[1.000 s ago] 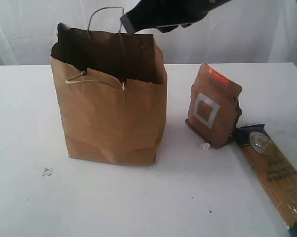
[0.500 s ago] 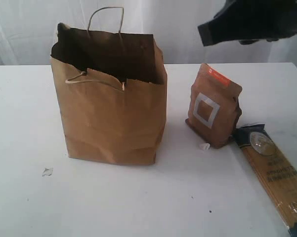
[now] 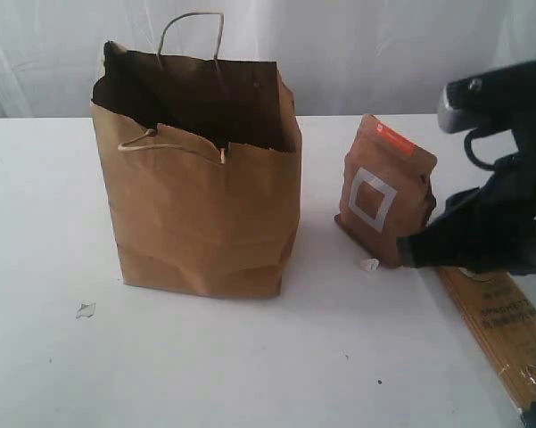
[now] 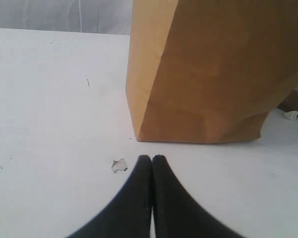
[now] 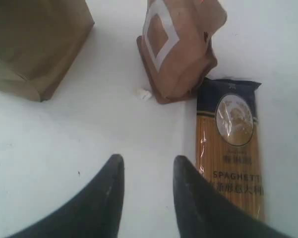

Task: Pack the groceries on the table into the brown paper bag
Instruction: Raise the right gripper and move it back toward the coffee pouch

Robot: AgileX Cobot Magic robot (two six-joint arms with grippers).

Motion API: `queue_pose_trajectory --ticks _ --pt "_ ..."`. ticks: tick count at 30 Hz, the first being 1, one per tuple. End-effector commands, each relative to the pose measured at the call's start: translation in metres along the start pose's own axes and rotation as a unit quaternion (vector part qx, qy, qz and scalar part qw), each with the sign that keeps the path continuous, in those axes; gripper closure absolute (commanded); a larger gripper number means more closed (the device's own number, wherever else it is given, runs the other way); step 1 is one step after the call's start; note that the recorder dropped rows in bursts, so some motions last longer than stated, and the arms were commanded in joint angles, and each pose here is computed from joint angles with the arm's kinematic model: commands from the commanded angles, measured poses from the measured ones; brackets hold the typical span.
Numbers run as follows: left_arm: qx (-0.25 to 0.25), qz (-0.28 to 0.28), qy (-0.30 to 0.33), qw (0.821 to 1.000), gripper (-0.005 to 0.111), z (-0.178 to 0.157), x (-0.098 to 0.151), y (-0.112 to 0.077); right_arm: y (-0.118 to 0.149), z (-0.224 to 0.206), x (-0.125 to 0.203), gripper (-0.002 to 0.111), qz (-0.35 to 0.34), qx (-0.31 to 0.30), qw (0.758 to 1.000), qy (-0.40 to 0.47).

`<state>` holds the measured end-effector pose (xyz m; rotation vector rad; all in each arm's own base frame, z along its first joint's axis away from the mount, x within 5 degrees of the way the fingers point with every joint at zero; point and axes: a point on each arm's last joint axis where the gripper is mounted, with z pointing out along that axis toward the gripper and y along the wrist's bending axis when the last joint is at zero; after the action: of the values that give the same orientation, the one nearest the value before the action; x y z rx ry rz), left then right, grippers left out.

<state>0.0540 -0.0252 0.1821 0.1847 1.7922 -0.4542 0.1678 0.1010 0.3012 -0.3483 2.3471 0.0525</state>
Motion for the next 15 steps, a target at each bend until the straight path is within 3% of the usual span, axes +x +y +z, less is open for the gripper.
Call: queue_pose_trajectory --ticks 1,7,15 --pt "0.001 -0.003 -0.003 1.0 0.107 0.0 0.0 0.0 -0.001 0.009 0.012 0.076 0.0 -0.003 1.0 0.006" --pt "0.001 -0.003 -0.003 1.0 0.107 0.0 0.0 0.0 -0.005 0.017 0.018 0.075 -0.023 0.023 0.999 -0.013" --pt "0.001 -0.003 -0.003 1.0 0.107 0.0 0.0 0.0 0.002 0.029 0.023 0.055 -0.048 -0.003 0.998 -0.035"
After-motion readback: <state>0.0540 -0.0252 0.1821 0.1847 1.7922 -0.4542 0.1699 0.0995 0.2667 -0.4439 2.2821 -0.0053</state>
